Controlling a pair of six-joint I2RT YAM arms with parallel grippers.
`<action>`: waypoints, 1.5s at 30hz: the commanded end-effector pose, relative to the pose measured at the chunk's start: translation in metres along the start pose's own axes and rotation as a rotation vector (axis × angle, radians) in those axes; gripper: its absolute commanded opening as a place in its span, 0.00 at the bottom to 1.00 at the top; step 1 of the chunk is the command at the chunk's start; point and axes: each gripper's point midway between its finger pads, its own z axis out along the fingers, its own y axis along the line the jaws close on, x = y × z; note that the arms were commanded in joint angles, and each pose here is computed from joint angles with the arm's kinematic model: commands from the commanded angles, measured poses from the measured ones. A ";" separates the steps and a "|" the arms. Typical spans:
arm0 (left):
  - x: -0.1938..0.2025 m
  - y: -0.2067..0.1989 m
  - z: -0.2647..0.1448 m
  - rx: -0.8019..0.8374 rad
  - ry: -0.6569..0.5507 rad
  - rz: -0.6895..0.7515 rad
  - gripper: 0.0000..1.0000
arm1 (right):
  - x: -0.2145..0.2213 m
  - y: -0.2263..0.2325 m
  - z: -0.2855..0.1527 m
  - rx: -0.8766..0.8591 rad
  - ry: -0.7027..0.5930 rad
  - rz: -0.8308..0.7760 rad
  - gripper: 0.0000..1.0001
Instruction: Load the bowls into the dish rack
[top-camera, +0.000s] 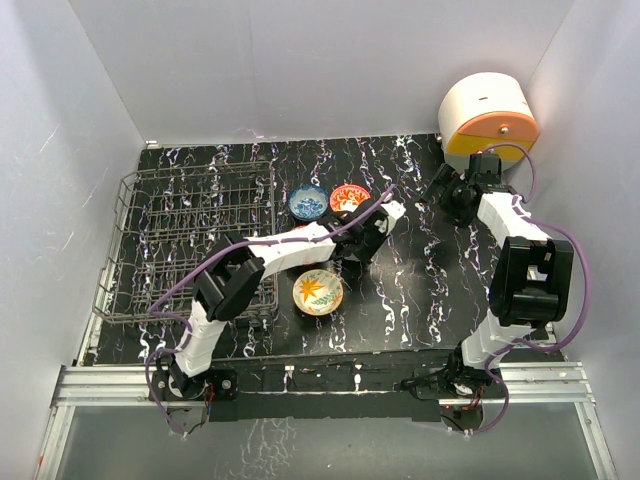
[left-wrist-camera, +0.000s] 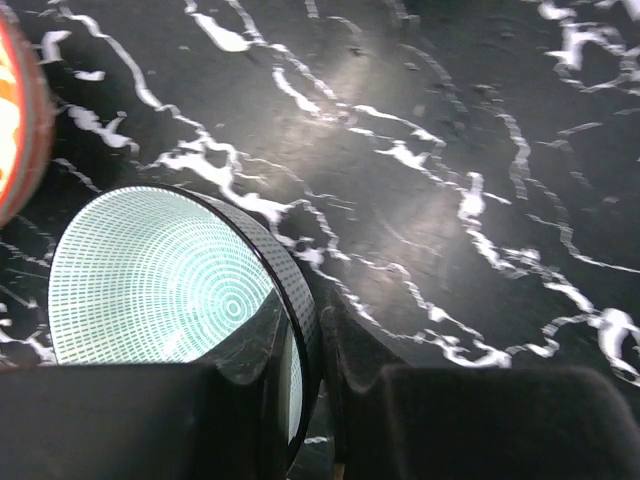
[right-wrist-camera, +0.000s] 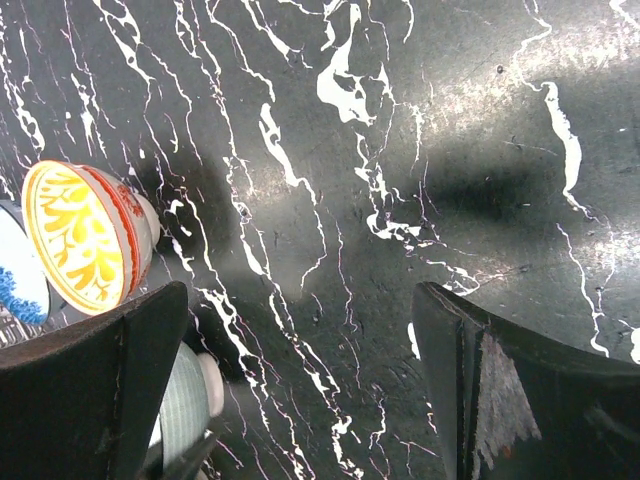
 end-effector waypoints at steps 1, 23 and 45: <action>-0.074 -0.032 -0.064 0.117 -0.125 -0.031 0.00 | -0.026 0.011 -0.019 -0.029 -0.109 -0.021 0.98; -0.082 0.270 -0.236 0.148 -0.786 -1.026 0.00 | -0.024 0.019 -0.021 -0.071 -0.087 -0.009 0.95; -0.002 0.335 -0.188 0.334 -0.958 -1.380 0.00 | -0.034 0.018 -0.012 -0.051 -0.072 -0.025 0.92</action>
